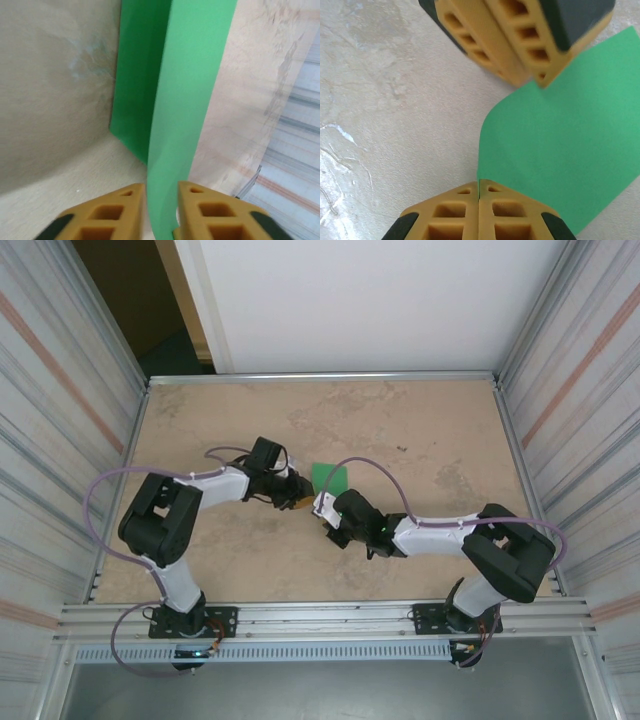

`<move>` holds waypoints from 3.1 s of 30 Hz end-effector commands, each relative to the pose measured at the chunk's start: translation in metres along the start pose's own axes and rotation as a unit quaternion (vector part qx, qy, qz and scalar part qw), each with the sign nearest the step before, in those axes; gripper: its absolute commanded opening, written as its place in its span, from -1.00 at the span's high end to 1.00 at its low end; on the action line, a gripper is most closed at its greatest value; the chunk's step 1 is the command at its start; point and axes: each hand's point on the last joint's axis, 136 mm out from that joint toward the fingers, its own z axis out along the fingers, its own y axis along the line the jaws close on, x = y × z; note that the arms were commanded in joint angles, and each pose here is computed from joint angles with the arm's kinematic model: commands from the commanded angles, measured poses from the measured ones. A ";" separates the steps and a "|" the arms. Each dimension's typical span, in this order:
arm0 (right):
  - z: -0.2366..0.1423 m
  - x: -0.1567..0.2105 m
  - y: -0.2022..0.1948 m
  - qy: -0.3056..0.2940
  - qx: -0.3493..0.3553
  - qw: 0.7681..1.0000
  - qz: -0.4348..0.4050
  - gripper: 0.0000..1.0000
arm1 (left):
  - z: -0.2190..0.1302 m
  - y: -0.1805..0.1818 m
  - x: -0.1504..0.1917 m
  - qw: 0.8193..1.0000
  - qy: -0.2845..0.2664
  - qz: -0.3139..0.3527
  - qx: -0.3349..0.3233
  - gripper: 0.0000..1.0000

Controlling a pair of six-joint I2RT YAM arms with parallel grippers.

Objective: Fold a paper plane with a square sheet of paper (pick it up from the middle)

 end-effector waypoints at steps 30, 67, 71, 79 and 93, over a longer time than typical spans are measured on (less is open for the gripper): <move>0.002 0.012 0.026 0.031 -0.133 0.965 0.226 1.00 | 0.050 0.016 -0.014 0.986 0.052 0.097 -0.122 0.77; 0.020 0.028 -0.017 0.093 -0.039 0.945 0.311 1.00 | 0.052 0.000 -0.018 0.982 0.070 0.130 -0.117 0.77; 0.020 0.029 -0.016 0.094 -0.041 0.945 0.310 1.00 | 0.040 -0.011 -0.029 0.982 0.045 0.140 -0.115 0.67; 0.020 0.027 -0.017 0.091 -0.040 0.945 0.312 1.00 | 0.046 0.013 -0.038 0.982 0.051 0.121 -0.138 0.71; 0.020 0.023 -0.022 0.092 -0.031 0.943 0.319 1.00 | 0.056 0.038 -0.030 0.975 0.080 0.117 -0.171 0.81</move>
